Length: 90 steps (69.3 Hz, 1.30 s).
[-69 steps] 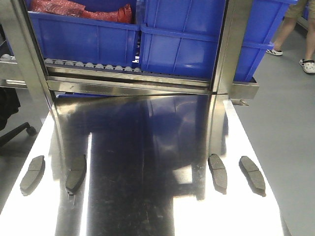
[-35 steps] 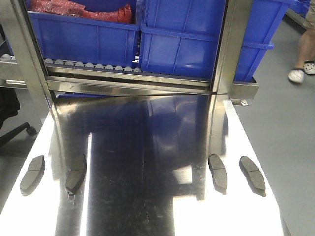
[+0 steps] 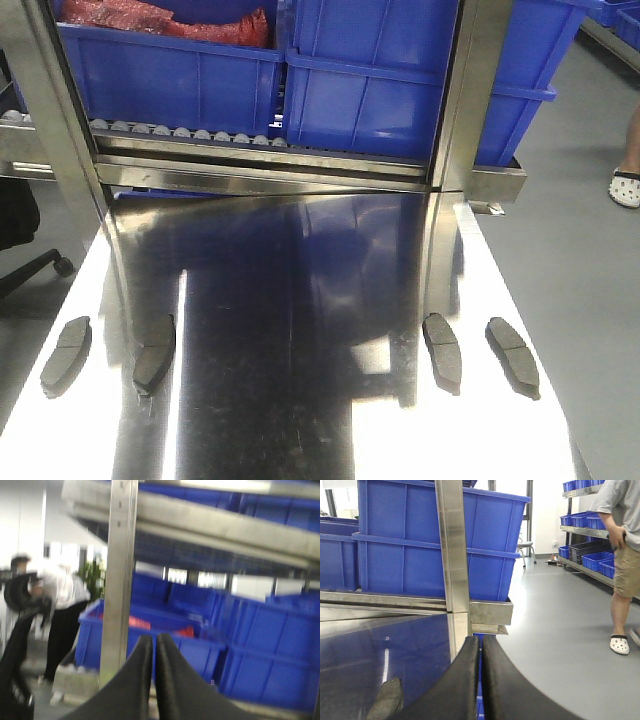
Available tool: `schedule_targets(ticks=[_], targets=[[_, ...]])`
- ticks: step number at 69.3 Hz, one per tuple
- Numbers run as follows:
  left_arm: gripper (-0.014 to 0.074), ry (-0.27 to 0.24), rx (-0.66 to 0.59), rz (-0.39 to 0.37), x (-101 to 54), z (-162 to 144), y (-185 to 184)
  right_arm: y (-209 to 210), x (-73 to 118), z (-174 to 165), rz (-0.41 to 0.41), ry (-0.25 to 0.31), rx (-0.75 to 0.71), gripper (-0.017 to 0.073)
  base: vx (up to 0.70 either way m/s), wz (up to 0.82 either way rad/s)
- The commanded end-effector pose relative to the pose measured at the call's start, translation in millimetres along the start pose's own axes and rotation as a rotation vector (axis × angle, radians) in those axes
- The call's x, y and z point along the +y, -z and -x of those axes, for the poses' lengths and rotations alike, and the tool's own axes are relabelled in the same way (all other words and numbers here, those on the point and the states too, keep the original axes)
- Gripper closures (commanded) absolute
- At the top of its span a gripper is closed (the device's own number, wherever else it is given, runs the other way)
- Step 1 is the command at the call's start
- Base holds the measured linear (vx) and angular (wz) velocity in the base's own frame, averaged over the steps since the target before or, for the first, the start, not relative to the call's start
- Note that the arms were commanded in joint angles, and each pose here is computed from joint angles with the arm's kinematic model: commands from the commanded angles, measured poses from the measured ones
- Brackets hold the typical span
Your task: Move and align brake pads A on conveyor
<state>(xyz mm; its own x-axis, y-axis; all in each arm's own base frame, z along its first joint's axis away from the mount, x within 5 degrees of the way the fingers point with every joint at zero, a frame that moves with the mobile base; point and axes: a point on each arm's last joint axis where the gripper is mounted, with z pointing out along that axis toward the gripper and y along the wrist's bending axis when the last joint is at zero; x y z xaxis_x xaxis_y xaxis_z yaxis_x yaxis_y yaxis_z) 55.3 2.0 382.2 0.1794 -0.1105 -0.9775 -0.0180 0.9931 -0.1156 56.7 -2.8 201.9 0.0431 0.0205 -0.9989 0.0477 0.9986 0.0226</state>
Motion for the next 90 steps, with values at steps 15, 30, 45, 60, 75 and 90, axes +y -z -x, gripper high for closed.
schedule_targets(ticks=[15, 30, 45, 60, 75, 90], targets=[[0.0586, -0.139, 0.444, 0.010, -4.8, 36.1, -90.6, 0.9, 0.0, 5.1, -0.001, 0.007, -0.078, 0.0563, 0.00, 0.00], [0.0445, -0.134, 0.694, 0.019, -0.9, 3.5, -138.2, 0.9, 0.0, 5.1, -0.001, 0.007, -0.078, 0.0563, 0.00, 0.00], [0.0133, -0.124, 0.921, 0.027, 4.3, -40.7, -169.4, 0.9, 0.0, 5.1, -0.001, 0.007, -0.078, 0.0563, 0.00, 0.00], [-0.0032, -0.122, 1.062, 0.034, 9.5, -81.2, -196.3, 0.9, 0.0, 5.1, -0.001, 0.007, -0.078, 0.0563, 0.00, 0.00], [0.0006, -0.115, 1.259, 0.041, 14.9, -126.6, -212.1, 0.9, 0.0, 5.1, -0.001, 0.007, -0.078, 0.0563, 0.00, 0.00], [0.0015, -0.124, 1.464, 0.033, 20.7, -175.3, -221.6, 0.9, 0.0, 5.1, -0.001, 0.007, -0.078, 0.0563, 0.00, 0.00]])
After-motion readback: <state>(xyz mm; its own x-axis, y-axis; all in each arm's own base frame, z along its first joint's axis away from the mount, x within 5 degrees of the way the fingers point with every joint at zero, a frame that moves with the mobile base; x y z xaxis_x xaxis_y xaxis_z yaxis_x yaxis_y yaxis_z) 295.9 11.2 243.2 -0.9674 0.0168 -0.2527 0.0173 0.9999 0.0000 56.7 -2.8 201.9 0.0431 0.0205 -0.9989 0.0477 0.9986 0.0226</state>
